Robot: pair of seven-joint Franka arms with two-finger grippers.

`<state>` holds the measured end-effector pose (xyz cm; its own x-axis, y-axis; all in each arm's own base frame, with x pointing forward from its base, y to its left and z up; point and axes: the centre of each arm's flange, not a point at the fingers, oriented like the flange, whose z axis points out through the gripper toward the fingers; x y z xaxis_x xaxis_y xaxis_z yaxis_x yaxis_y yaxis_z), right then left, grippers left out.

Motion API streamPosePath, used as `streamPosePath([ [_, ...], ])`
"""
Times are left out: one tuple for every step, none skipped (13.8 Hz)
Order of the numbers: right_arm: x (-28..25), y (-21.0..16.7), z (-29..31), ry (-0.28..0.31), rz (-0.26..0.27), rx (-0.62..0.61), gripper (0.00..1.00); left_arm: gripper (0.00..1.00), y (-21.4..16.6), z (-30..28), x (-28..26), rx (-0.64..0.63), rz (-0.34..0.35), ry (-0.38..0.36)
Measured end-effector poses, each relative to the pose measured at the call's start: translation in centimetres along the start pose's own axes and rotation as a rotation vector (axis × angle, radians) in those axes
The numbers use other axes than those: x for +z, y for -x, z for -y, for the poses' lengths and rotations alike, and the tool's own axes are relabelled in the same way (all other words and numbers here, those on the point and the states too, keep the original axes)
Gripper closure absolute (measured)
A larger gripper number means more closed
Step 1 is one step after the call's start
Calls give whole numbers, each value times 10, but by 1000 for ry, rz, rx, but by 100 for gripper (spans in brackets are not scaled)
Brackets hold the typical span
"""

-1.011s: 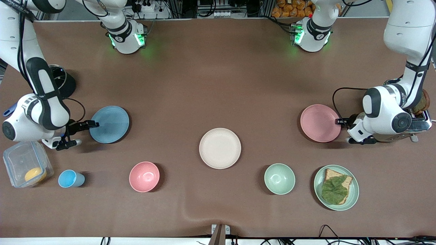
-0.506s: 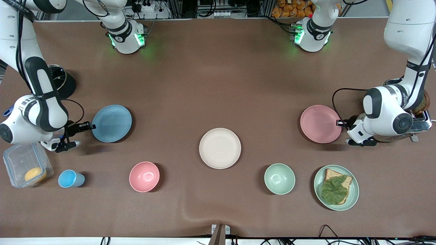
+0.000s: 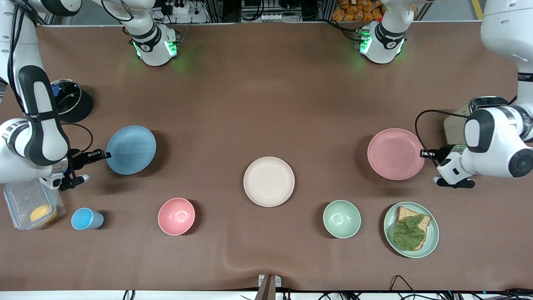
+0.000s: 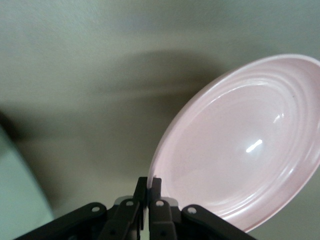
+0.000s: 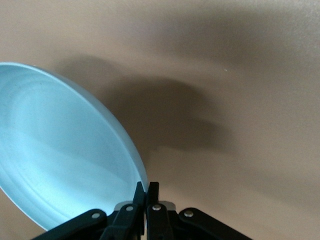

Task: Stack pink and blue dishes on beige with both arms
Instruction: 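Grasp the plate rims and lift with both grippers, then place the pink plate on the beige plate while the right gripper carries blue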

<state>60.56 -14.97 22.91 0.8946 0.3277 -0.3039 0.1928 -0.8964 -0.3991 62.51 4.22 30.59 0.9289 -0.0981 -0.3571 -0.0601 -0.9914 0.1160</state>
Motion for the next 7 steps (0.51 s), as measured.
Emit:
streamPosePath([
  [-3,-1,1,-1,0,-2,97,95,0,-5,-15,3,-11,18],
  [-4,-1,2,0,0,-4,97,95,-1,-16,-30,15,-29,45],
  [-5,-2,2,0,-1,-5,97,95,-3,-32,-46,37,-47,68],
  [-5,-2,2,1,-1,-5,97,95,-4,-52,-62,68,-67,88],
  [-6,-2,2,1,-2,-6,97,95,-5,-75,-77,95,-86,112],
  [-6,-2,3,1,-2,-6,97,95,-5,-99,-85,106,-94,136],
  [-6,-2,3,1,-2,-6,97,95,-6,-124,-86,105,-92,154],
])
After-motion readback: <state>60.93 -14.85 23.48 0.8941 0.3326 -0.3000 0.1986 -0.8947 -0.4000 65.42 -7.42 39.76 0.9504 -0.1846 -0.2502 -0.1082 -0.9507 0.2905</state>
